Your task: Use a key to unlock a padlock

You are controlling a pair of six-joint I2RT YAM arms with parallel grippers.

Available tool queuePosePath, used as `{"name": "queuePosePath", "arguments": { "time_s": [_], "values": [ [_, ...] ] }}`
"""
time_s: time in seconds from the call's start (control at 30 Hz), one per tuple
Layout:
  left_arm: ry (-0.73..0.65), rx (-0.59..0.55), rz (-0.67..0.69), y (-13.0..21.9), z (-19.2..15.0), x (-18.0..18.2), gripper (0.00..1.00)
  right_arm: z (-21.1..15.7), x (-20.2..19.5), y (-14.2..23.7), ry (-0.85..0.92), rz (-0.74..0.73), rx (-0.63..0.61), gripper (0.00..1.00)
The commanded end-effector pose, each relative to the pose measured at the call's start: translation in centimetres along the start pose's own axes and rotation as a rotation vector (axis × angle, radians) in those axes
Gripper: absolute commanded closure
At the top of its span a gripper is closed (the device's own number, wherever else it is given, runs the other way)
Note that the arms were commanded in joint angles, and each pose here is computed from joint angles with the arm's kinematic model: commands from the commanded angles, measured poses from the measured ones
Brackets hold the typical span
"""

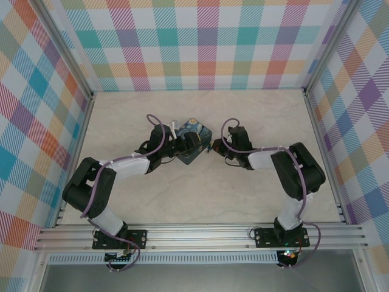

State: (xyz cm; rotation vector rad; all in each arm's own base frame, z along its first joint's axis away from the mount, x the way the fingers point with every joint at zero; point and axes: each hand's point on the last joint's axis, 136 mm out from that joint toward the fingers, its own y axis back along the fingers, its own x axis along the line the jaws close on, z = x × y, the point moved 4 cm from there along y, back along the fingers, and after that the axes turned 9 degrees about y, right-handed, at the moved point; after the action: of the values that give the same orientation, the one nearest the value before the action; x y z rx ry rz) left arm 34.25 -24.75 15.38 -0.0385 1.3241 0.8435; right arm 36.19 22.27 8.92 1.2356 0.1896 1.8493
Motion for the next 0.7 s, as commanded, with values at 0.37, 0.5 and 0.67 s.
{"name": "queuePosePath", "arguments": {
  "time_s": [0.37,0.5,0.67],
  "values": [
    [-0.094,-0.169,0.053,8.2,4.2,-3.1,0.04,-7.0,1.3,7.6,0.111,0.148,0.484,0.94],
    [-0.074,-0.208,0.084,9.8,4.5,-1.7,0.04,-9.1,-0.5,7.3,0.021,0.126,0.487,0.92],
    [-0.039,-0.244,0.152,11.3,5.3,1.0,0.02,-10.0,-1.8,6.9,0.021,0.075,0.533,0.86]
  ]
}}
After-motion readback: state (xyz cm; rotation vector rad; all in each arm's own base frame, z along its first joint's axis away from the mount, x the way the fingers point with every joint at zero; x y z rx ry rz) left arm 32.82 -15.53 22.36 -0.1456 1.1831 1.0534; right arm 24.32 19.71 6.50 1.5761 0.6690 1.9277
